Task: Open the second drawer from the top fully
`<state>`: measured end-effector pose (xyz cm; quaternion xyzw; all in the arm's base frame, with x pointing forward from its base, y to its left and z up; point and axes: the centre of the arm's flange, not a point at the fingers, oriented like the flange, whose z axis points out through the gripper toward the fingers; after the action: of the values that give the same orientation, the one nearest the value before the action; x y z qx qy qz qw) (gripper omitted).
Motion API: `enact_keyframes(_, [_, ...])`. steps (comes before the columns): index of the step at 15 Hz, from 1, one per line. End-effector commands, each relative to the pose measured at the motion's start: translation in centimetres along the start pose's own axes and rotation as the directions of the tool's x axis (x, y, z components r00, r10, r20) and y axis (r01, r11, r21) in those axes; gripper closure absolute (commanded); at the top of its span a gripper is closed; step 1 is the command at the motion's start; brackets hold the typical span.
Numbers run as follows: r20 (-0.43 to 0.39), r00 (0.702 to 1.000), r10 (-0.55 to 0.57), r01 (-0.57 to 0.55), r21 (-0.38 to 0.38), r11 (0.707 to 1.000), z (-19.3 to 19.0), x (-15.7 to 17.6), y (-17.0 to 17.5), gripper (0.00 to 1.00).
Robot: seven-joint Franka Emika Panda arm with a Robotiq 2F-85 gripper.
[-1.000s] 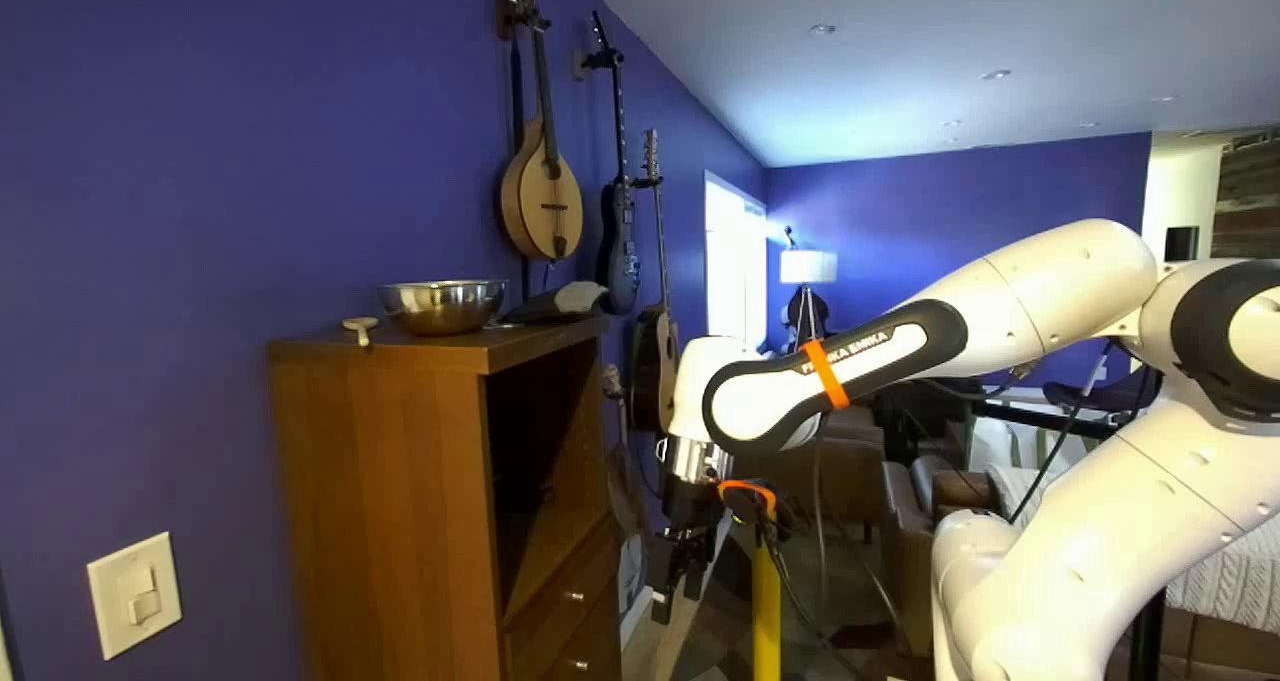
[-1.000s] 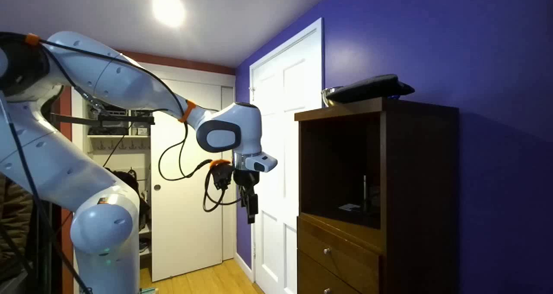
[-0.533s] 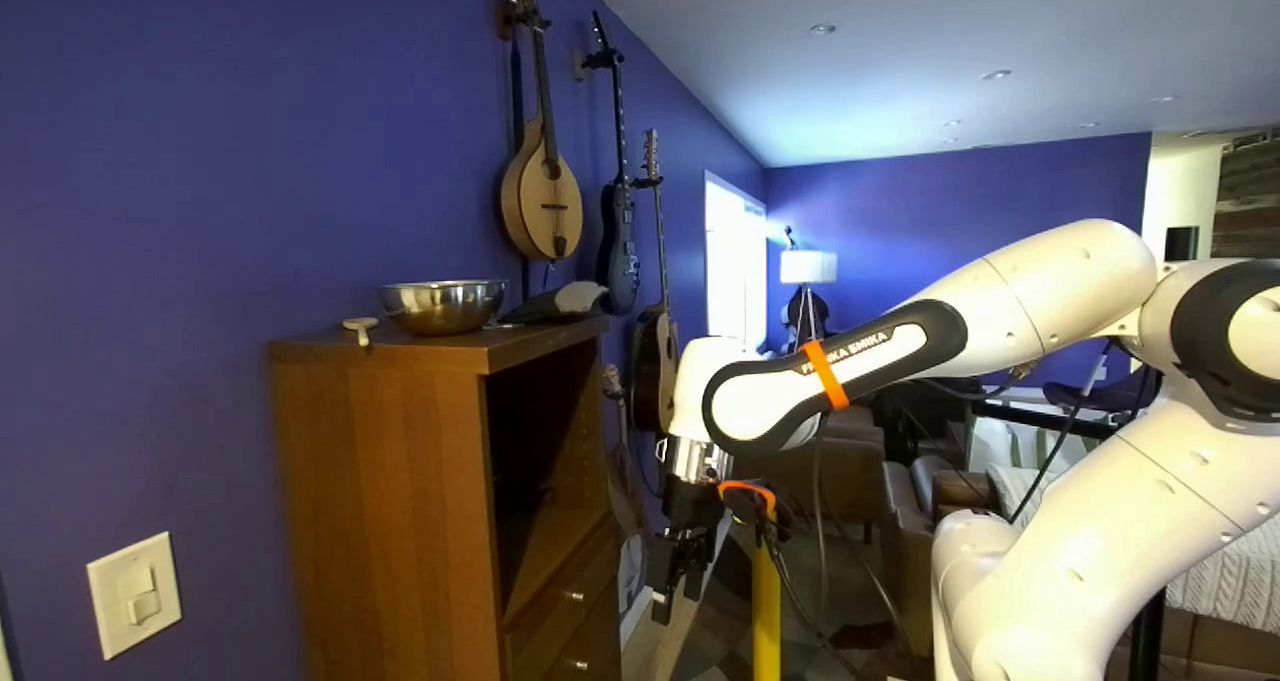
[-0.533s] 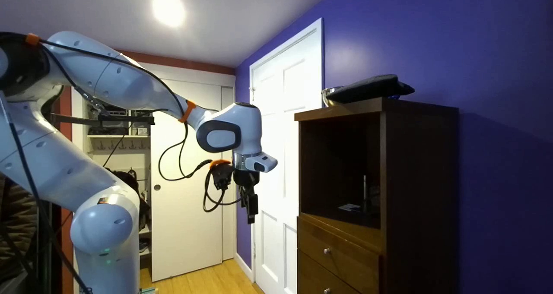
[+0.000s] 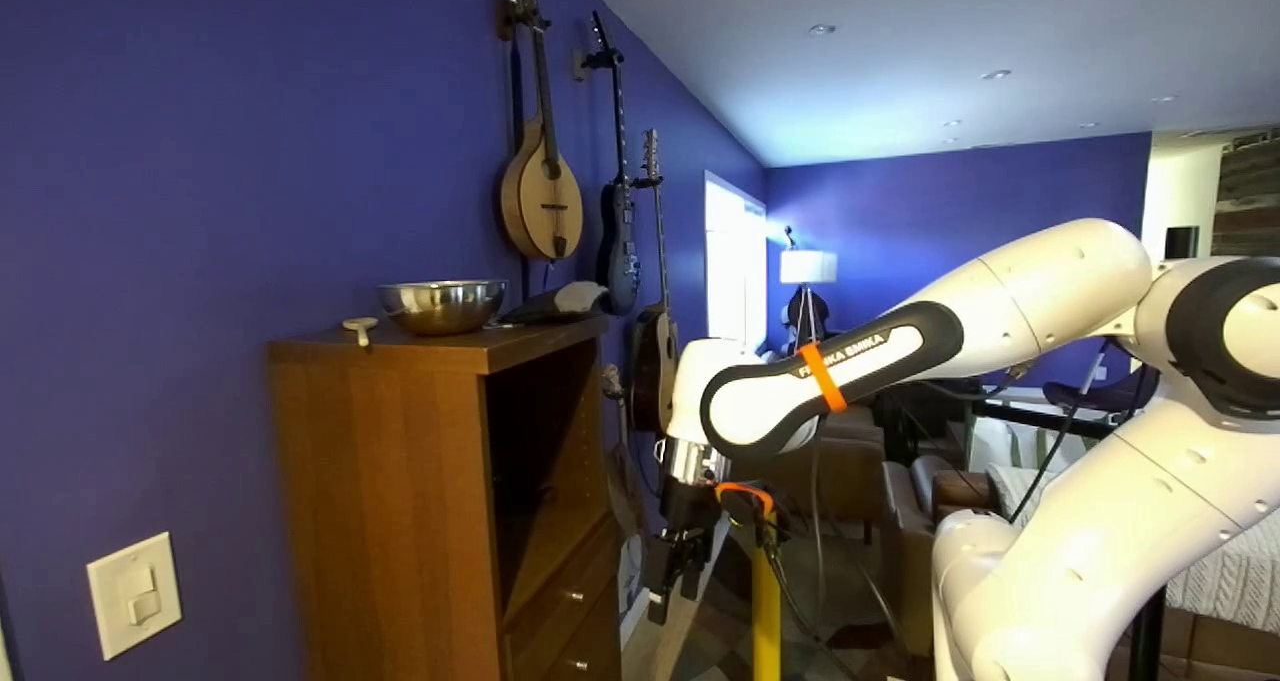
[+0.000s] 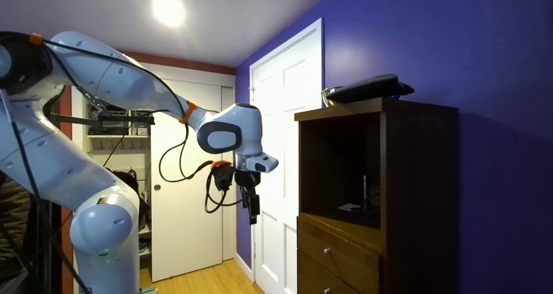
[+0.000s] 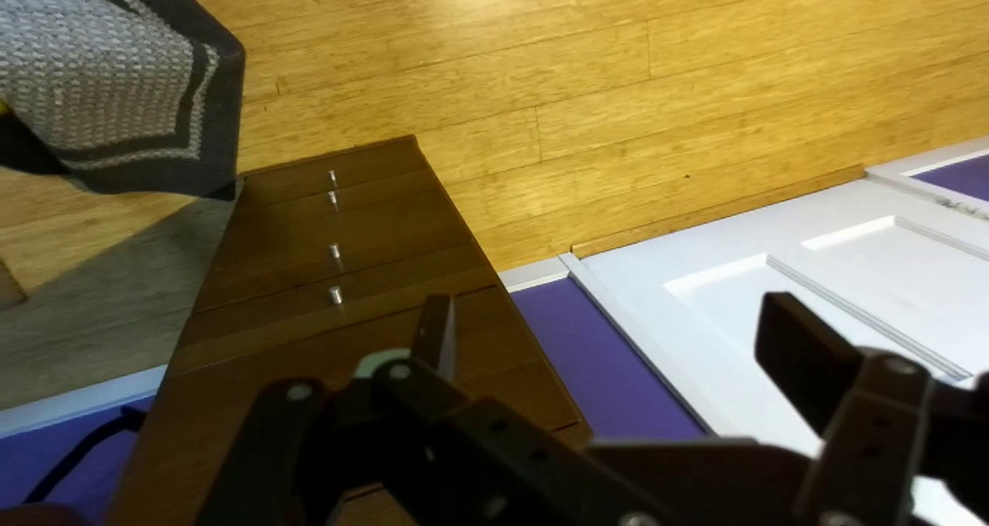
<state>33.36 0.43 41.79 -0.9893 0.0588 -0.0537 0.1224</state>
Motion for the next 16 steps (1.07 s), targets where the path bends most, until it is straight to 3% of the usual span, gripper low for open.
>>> enact_keyframes(1, [-0.084,0.996,-0.017,0.011,-0.073,0.997,4.7,3.0,1.9,0.00])
enact_keyframes(6, [-0.147,0.989,0.026,-0.050,-0.162,0.986,9.7,6.7,6.8,0.00])
enact_keyframes(11, [-0.055,0.985,0.165,-0.170,-0.099,0.980,15.2,7.9,11.6,0.00])
enact_keyframes(12, [-0.007,0.981,0.196,-0.196,-0.079,0.977,15.6,7.9,12.0,0.00])
enact_keyframes(13, [-0.059,0.984,0.165,-0.171,-0.117,0.978,13.9,6.1,10.8,0.00])
enact_keyframes(16, [-0.042,0.985,0.168,-0.172,-0.120,0.978,14.6,6.3,11.2,0.00])
